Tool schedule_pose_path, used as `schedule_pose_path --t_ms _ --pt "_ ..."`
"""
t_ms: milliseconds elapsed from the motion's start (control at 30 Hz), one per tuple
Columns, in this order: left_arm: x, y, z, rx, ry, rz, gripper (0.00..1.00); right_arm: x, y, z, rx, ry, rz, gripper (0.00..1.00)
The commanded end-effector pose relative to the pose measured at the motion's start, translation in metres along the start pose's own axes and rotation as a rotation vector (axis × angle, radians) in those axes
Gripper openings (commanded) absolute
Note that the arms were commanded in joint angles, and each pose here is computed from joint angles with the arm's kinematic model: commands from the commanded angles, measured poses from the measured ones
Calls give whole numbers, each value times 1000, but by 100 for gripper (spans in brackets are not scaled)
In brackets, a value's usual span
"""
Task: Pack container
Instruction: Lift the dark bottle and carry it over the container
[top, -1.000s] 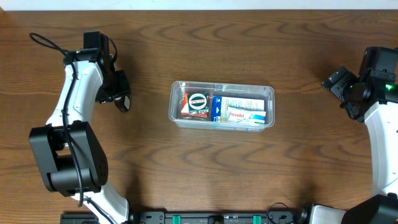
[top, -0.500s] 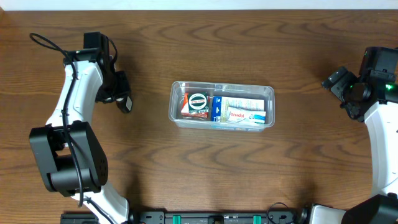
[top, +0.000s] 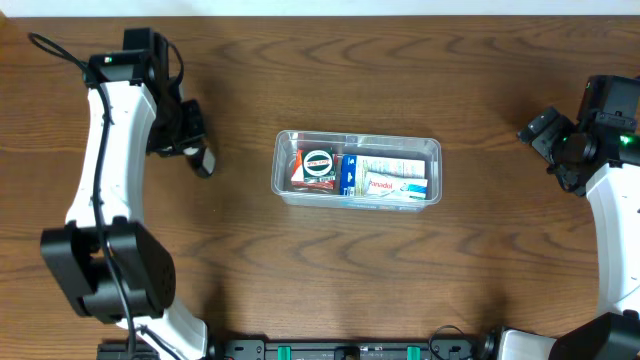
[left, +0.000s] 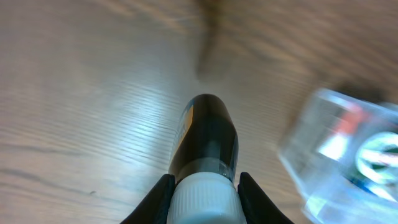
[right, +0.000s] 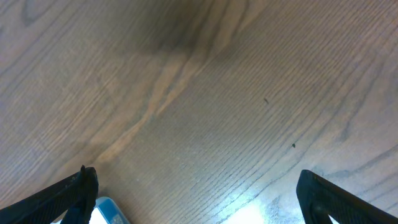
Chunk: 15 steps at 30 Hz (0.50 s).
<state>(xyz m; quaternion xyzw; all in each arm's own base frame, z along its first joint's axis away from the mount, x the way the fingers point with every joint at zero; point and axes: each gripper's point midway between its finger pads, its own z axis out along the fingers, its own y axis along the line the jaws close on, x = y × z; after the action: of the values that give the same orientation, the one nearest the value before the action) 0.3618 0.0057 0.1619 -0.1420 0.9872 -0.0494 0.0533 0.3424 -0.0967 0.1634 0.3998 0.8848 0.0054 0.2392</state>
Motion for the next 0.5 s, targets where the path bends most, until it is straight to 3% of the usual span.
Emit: schedule_pose_path --t_ms 0,233,467 --pt "8 -46 -41 155 -72 130 19 -3 -3 -1 5 -7 15 99" --pt "52 -107 -71 261 -111 518 19 -3 -3 -1 5 -7 15 99" --pt "90 -144 -65 276 -86 876 14 -3 -3 -1 5 -7 15 99"
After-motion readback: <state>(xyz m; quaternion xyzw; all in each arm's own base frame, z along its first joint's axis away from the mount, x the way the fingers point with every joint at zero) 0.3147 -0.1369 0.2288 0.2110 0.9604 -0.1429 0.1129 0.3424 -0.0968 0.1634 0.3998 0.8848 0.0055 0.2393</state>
